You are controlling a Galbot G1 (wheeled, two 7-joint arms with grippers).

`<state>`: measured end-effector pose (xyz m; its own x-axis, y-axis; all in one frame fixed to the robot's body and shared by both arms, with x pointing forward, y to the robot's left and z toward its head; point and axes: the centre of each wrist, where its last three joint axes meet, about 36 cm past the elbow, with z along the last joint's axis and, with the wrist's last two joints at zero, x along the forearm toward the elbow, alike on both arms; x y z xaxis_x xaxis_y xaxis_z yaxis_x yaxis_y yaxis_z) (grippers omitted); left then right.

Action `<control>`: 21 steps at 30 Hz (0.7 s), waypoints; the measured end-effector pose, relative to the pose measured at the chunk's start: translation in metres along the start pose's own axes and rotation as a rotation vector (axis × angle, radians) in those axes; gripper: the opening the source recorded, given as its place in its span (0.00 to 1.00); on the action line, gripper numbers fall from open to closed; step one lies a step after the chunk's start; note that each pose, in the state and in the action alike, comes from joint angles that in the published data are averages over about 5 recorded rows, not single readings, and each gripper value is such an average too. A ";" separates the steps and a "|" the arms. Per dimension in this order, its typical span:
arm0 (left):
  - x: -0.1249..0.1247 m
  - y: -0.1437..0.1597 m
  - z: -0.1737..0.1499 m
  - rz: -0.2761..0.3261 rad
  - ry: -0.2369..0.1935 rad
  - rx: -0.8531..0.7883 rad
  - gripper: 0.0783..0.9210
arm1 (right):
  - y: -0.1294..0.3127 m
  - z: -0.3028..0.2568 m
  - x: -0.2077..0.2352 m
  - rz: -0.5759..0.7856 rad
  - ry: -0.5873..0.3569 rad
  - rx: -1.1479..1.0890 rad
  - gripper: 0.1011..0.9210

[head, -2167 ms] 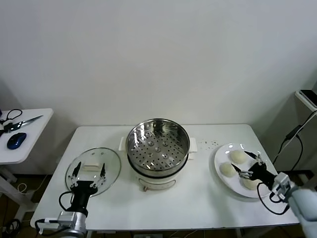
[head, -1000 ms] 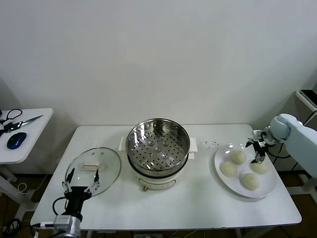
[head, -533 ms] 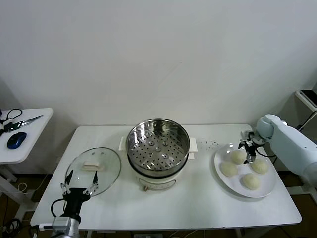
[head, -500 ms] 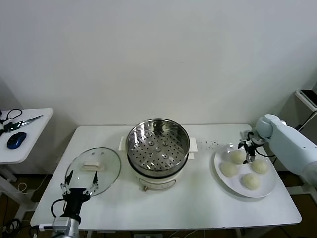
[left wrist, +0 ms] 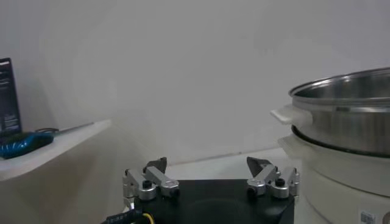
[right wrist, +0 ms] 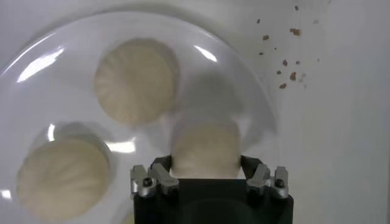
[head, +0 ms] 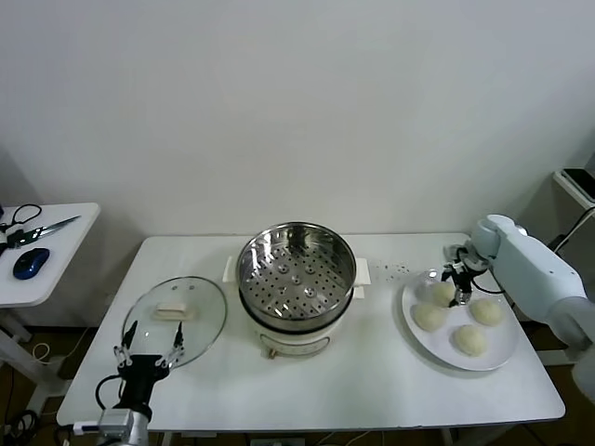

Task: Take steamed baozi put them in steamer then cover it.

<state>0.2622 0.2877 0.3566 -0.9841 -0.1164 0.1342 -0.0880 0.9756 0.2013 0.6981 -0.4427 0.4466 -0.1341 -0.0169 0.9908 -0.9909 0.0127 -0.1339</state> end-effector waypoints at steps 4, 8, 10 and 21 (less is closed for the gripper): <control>0.002 0.001 0.001 -0.002 0.003 -0.001 0.88 | -0.002 0.000 0.004 -0.001 -0.001 0.006 0.70; 0.004 0.003 0.002 -0.003 0.004 -0.004 0.88 | -0.008 -0.002 0.019 0.008 -0.006 0.028 0.70; 0.005 0.003 0.002 -0.003 0.004 -0.006 0.88 | -0.013 -0.006 0.032 0.018 -0.012 0.050 0.70; 0.012 0.001 0.001 0.007 0.008 -0.003 0.88 | -0.054 -0.071 0.147 0.108 -0.058 0.314 0.70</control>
<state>0.2503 0.2879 0.3571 -0.9835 -0.1110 0.1431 -0.0805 0.9758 0.2034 0.7326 -0.3751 0.6012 -0.2300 -0.0890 0.9691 -0.9246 -0.2907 -0.2461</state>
